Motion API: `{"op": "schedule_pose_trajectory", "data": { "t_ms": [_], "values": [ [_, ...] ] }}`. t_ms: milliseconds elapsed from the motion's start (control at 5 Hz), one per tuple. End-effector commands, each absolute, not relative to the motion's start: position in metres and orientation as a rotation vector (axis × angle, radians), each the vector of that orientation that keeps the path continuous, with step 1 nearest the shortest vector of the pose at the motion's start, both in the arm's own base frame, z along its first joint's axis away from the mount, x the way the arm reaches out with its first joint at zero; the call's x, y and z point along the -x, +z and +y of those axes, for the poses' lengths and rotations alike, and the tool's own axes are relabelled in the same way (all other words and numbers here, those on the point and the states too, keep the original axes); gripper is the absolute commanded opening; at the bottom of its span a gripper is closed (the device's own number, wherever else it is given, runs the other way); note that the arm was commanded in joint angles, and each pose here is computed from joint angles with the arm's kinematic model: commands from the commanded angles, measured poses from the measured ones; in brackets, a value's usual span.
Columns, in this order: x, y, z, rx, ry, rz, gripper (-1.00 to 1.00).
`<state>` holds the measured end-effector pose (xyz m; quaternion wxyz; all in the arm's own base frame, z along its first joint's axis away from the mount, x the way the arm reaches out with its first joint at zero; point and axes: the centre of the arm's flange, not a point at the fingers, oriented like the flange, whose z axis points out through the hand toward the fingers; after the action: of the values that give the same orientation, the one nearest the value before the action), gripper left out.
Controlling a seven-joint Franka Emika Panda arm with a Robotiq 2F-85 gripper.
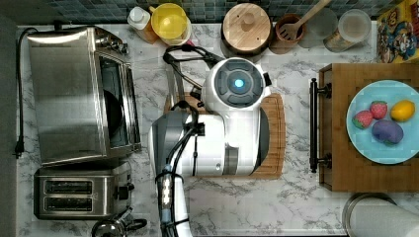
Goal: Close the oven.
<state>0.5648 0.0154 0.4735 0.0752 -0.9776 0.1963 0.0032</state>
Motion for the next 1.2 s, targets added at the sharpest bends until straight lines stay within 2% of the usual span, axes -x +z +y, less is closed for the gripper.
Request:
{"op": "schedule_pose_trajectory", "data": {
  "t_ms": [200, 400, 600, 800, 1000, 1200],
  "values": [
    [-0.585, 0.379, -0.053, 2.761, 0.092, 0.327, -1.0],
    [-0.585, 0.361, -0.053, 2.672, -0.002, 0.206, -1.0],
    [-0.585, 0.349, -0.047, 2.608, -0.067, 0.092, -1.0],
    [-0.579, 0.324, -0.042, 2.491, -0.199, 0.023, -1.0],
    [-0.593, 0.288, -0.038, 2.434, -0.189, -0.009, -1.0],
    [-0.605, 0.256, -0.04, 2.426, -0.215, 0.014, -1.0]
  ]
}}
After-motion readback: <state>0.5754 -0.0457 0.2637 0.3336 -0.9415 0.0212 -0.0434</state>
